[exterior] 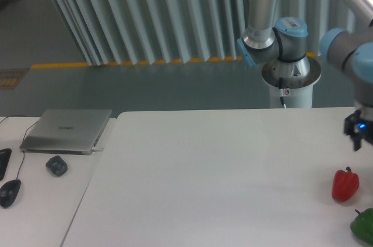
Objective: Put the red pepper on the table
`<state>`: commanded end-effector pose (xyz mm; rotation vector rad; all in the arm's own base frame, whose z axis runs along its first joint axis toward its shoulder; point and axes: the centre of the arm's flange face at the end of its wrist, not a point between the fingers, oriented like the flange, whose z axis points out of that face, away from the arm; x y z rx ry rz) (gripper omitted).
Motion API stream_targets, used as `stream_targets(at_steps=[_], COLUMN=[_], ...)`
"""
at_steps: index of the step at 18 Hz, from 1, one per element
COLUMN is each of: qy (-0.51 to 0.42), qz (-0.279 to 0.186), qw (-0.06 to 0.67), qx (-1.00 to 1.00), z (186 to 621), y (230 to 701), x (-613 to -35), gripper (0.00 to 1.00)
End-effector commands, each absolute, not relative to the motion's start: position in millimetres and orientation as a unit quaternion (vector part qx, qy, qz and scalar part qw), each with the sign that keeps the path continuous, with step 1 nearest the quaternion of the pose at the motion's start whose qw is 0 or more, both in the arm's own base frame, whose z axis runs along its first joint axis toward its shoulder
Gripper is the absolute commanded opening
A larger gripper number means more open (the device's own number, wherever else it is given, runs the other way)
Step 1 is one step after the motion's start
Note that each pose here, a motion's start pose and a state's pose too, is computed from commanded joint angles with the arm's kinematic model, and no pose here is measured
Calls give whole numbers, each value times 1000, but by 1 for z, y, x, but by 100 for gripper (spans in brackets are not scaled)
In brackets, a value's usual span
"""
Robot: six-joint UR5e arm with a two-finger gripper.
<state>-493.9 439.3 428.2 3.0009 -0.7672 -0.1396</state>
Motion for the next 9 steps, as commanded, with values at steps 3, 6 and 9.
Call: stream_targets(at_steps=[3, 6, 9], qy=[-243, -243, -271], qz=[-32, -27, -30], qw=[-3, -13, -9], qx=[970, 970, 962], z=[415, 408, 405], y=[438, 445, 448], x=[-515, -528, -537], gripper=[100, 100, 100])
